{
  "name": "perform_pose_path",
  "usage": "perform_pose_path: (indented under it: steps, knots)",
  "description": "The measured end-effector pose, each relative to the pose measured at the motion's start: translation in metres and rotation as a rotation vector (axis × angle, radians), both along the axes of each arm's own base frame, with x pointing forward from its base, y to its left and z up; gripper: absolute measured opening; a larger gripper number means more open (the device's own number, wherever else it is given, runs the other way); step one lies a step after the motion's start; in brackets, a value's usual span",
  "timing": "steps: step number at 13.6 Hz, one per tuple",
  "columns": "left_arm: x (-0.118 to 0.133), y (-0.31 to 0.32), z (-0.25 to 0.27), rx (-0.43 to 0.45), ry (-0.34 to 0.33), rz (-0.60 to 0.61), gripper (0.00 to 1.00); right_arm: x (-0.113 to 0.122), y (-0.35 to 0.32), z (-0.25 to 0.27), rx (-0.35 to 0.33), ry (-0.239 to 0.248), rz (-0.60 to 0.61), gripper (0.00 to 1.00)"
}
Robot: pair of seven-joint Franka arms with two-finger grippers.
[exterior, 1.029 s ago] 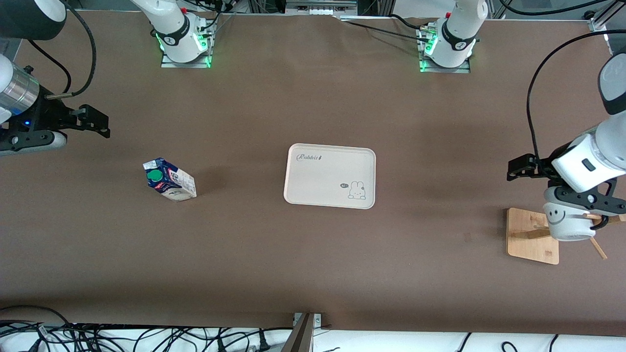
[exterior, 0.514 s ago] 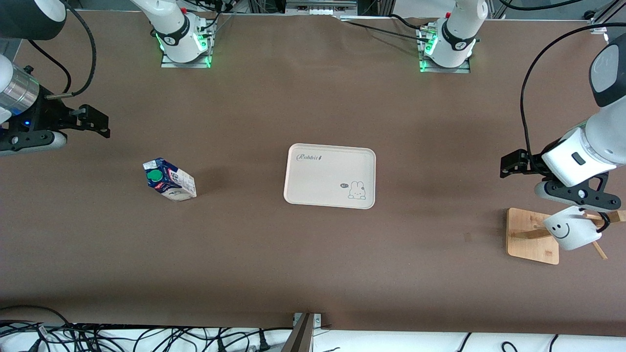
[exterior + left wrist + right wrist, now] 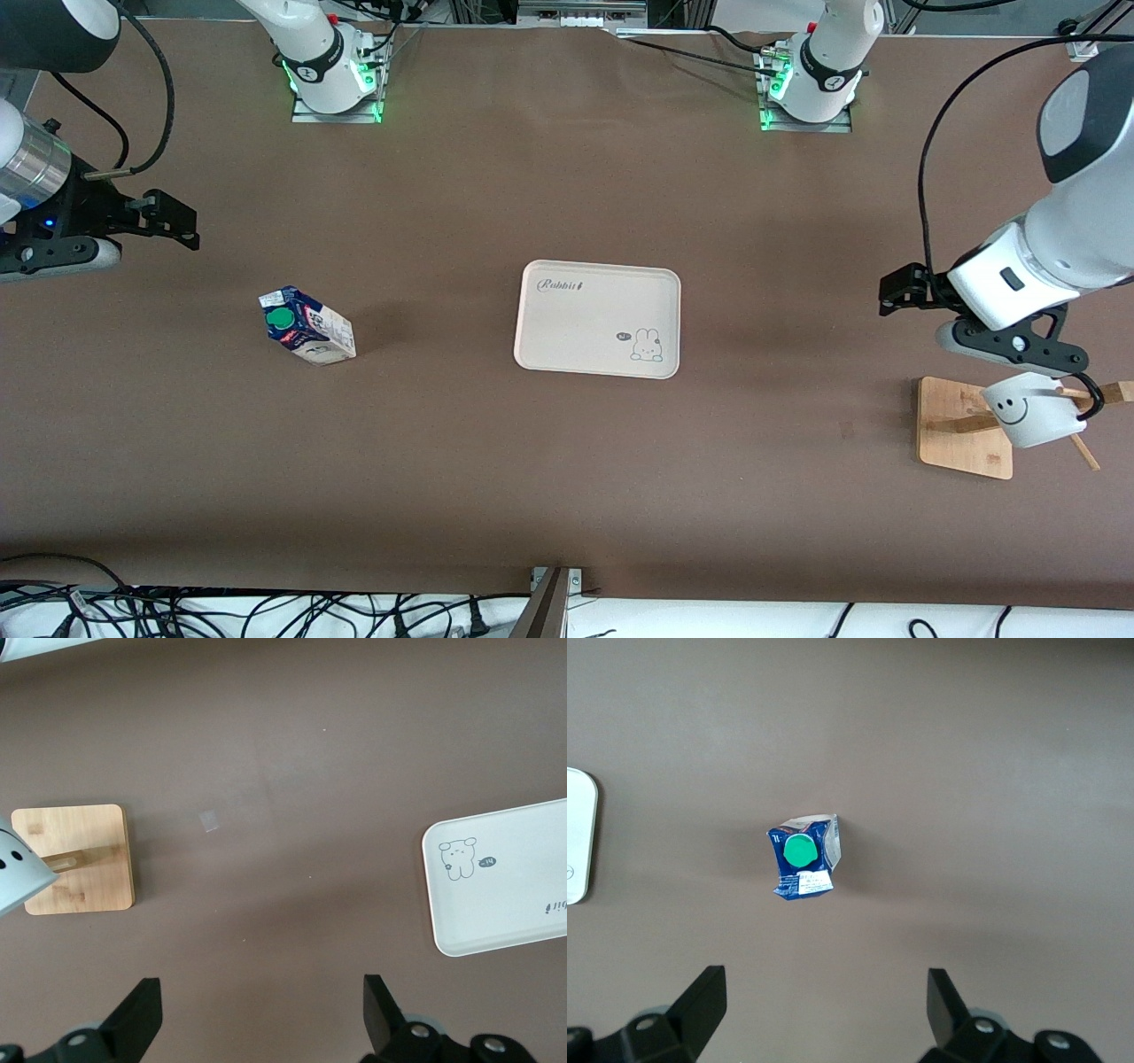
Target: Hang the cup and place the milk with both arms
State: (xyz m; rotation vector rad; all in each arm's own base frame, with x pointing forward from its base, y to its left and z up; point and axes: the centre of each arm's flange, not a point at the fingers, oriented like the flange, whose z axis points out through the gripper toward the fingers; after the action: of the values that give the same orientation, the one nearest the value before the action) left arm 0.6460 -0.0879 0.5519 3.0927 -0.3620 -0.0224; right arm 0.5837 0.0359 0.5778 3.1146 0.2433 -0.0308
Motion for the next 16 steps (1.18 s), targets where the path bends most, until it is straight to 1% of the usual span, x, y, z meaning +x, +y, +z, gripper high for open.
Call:
perform_pose_path:
  steps: [2, 3, 5, 6, 8, 9, 13, 16]
  knots:
    - [-0.006, -0.011, 0.012, 0.013, -0.021, -0.004, 1.0, 0.0, 0.0, 0.0, 0.0, 0.0, 0.0, 1.0]
    - [-0.014, -0.018, 0.019, 0.036, -0.033, 0.003, 1.0, 0.0, 0.0, 0.0, 0.0, 0.0, 0.0, 1.0]
    - [-0.044, -0.027, 0.034, 0.057, -0.041, 0.037, 1.0, 0.0, 0.0, 0.0, 0.0, 0.0, 0.0, 1.0]
    - [-0.06, -0.023, 0.044, 0.06, -0.057, 0.054, 1.0, 0.0, 0.0, 0.0, 0.0, 0.0, 0.0, 1.0]
    - [-0.084, -0.012, 0.061, 0.068, -0.08, 0.08, 1.0, 0.0, 0.0, 0.0, 0.0, 0.0, 0.0, 1.0]
    - [-0.092, -0.009, 0.063, 0.069, -0.081, 0.086, 1.0, 0.0, 0.0, 0.0, 0.0, 0.0, 0.0, 1.0]
    - [-0.1, 0.004, 0.039, 0.079, -0.05, 0.112, 1.0, 0.0, 0.0, 0.0, 0.0, 0.0, -0.003, 1.0]
    - [-0.115, 0.015, 0.037, 0.081, -0.061, 0.136, 1.0, 0.0, 0.0, 0.0, 0.0, -0.003, -0.004, 1.0]
